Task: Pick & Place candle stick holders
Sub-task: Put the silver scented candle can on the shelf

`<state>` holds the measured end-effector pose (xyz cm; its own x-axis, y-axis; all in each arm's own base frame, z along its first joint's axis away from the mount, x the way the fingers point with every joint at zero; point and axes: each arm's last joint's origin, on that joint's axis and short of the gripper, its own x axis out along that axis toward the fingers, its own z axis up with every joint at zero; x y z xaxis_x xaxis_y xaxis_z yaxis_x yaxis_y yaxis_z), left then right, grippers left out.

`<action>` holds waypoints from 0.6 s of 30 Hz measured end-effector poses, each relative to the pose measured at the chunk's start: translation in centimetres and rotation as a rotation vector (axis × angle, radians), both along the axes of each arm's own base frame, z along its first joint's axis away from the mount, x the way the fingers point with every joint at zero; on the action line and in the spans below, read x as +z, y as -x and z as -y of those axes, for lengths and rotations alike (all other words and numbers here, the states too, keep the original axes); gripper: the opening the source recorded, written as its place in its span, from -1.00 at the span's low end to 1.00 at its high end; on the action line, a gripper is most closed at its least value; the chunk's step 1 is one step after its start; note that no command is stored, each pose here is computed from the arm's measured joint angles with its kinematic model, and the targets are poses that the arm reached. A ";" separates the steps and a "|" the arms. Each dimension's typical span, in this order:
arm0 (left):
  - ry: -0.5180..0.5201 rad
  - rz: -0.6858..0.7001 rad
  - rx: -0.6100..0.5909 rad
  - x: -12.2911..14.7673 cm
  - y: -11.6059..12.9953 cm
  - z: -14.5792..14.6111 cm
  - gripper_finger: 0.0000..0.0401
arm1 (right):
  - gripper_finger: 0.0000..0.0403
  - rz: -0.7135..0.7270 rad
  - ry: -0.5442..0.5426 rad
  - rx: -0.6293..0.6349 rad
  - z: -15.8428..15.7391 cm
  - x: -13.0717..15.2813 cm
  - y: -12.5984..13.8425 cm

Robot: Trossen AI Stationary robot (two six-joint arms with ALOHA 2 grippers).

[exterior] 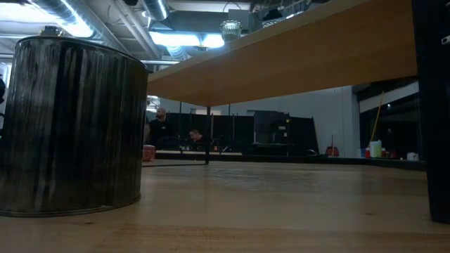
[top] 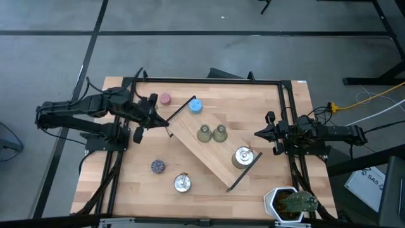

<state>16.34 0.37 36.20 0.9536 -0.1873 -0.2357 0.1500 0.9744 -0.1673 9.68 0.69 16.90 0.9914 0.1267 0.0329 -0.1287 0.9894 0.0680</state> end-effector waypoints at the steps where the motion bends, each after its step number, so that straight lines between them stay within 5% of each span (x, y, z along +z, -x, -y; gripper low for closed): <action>1: 0.003 -0.015 -0.009 0.1 -0.2 0.0 -0.99 | -1.00 0.000 0.000 0.000 0.0 0.0 0.0; 8: 0.006 -0.127 -0.087 0.6 -1.5 0.3 -0.99 | -1.00 0.000 0.000 0.000 0.0 0.0 0.0; 18: -0.139 -0.206 -0.252 1.0 -3.6 2.4 -0.99 | -1.00 0.000 0.000 0.000 0.0 0.0 0.0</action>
